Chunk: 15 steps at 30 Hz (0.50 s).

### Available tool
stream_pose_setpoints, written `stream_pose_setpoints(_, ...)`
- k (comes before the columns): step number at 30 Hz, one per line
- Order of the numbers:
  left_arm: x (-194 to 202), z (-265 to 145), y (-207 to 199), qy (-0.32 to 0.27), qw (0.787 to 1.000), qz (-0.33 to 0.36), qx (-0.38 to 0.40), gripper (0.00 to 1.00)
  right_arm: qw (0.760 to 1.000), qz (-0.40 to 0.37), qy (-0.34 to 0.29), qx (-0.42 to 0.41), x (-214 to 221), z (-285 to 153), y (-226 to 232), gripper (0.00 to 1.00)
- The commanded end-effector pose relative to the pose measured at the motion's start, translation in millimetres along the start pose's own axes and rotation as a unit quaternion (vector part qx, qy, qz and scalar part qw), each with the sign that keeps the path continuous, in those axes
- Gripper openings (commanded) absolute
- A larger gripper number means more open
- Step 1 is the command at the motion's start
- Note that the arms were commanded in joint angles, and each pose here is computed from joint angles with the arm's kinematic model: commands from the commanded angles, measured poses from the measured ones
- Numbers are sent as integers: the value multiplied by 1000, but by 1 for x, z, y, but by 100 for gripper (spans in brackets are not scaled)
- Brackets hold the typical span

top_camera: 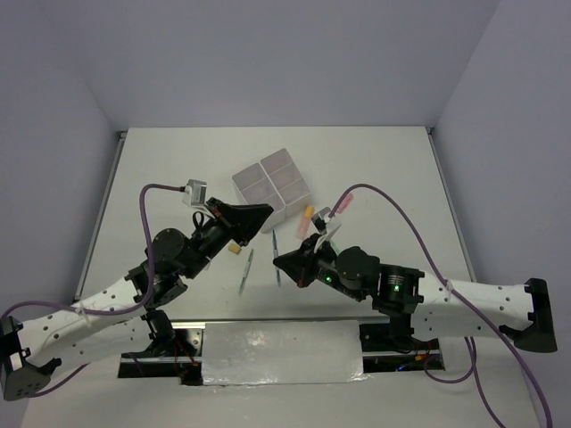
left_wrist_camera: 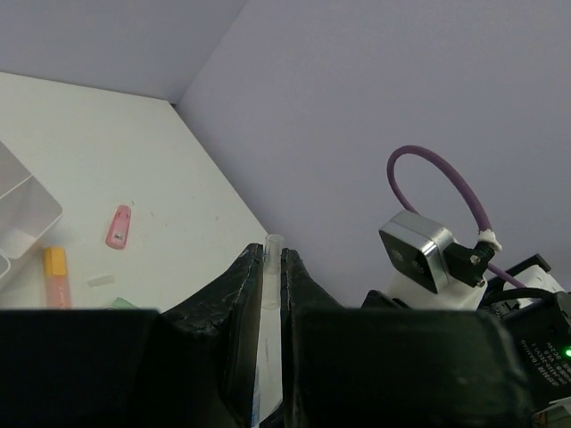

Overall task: Sort the stationery into containers
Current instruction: Close the pen cap on the pen.

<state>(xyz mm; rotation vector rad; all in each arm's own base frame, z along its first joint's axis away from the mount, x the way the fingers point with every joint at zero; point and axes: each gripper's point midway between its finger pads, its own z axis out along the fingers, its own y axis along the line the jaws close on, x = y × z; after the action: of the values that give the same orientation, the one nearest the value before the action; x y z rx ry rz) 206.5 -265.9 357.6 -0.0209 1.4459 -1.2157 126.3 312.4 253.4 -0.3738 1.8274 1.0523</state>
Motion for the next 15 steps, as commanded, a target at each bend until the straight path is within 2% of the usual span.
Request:
stream_pose_setpoints(1, -11, 1, -18, -18, 999, 6, 41, 0, 999, -4, -48, -15, -35, -9, 13, 0)
stream_pose_setpoints(15, -3, 4, -19, -6, 999, 13, 50, 0, 999, -22, -45, -2, -40, -9, 12, 0)
